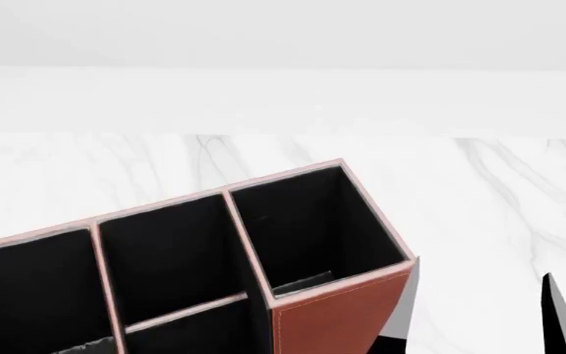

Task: Pick up the book and place it in the front compartment of the caddy.

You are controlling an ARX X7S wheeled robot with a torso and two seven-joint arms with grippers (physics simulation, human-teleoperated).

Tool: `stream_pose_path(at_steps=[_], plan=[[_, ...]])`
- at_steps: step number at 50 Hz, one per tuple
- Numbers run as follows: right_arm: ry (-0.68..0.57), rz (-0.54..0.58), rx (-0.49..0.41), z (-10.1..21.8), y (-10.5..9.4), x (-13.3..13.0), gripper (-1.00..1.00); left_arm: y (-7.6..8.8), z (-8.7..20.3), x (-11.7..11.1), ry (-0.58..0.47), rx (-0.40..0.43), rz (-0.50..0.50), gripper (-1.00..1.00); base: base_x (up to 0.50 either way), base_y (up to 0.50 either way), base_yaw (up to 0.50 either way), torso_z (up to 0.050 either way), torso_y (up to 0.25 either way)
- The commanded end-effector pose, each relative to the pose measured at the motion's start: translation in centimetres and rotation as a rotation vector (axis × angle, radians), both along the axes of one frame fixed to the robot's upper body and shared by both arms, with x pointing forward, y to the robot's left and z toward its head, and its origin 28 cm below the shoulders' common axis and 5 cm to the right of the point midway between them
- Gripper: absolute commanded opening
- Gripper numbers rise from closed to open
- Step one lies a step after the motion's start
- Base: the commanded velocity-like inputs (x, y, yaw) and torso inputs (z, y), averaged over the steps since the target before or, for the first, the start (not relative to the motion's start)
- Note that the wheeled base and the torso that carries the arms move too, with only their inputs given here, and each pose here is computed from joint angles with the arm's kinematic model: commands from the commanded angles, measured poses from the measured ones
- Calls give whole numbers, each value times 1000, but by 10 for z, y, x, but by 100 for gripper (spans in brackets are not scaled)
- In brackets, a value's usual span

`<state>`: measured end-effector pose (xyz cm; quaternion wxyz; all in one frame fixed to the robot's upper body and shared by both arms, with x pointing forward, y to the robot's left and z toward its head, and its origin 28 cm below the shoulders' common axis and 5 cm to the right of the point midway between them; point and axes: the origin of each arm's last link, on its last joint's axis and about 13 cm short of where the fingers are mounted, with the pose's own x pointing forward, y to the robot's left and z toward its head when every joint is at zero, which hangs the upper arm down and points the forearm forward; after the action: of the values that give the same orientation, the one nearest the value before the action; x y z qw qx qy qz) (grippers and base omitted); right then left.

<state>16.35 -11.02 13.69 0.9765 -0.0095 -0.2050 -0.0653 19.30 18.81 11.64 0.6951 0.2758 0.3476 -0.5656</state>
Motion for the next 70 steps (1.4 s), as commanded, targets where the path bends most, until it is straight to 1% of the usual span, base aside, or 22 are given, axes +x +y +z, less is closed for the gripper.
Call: stream_pose_path(at_steps=[1,2,7,13,19,24,27,29,30,38,44,47,50,57,58,60,61,66,70], plan=[[-12,14,-1,-1,-1,2,100,5,58,7,-280,-84,150,-100,0,0,0,0,0],[-12,15,-1,-1,-1,2,100,6,61,8,-271,-72,148,-100,0,0,0,0,0],[-8,20,-2,-2,0,3,100,9,86,14,-290,-80,153,-100,0,0,0,0,0],[-10,18,1,-2,0,3,100,8,113,18,-317,-86,139,-100,0,0,0,0,0],[-13,19,2,-1,-1,2,100,7,141,27,-365,-102,152,-100,0,0,0,0,0],[-16,17,1,0,-1,2,100,8,153,30,-378,-106,153,-100,0,0,0,0,0],[-13,20,1,0,0,2,100,8,173,30,-421,-129,147,-100,0,0,0,0,0],[-12,22,0,-1,0,3,100,7,180,30,-434,-137,145,-100,0,0,0,0,0],[-11,23,-1,-1,0,3,100,7,188,31,-450,-132,144,-100,0,0,0,0,0],[-13,22,0,0,0,2,100,2,214,32,-498,-127,126,-100,0,0,0,0,0],[-16,20,2,1,-1,2,100,0,238,39,-544,-128,141,-100,0,0,0,0,3],[-18,22,2,1,0,2,100,-1,251,41,-562,-113,137,-100,0,0,0,0,0],[-18,20,2,1,-1,2,100,-2,255,44,-579,-111,142,-100,0,0,0,0,0],[-19,18,3,0,-2,2,100,-2,280,54,-627,-59,185,-100,0,0,0,0,1],[-20,18,4,1,-2,2,100,-2,284,56,-644,-39,195,-100,0,0,0,0,0],[-20,17,5,1,-2,1,100,-3,289,56,-639,-57,199,-100,0,0,0,0,0],[-22,16,6,0,-3,1,100,-3,291,57,-650,-44,202,-100,0,0,0,0,0],[-25,17,7,2,-3,0,100,-2,294,59,-646,-40,216,-100,0,0,0,0,2],[-23,19,7,1,-2,1,100,0,292,65,-642,-17,231,-100,0,0,0,0,0]])
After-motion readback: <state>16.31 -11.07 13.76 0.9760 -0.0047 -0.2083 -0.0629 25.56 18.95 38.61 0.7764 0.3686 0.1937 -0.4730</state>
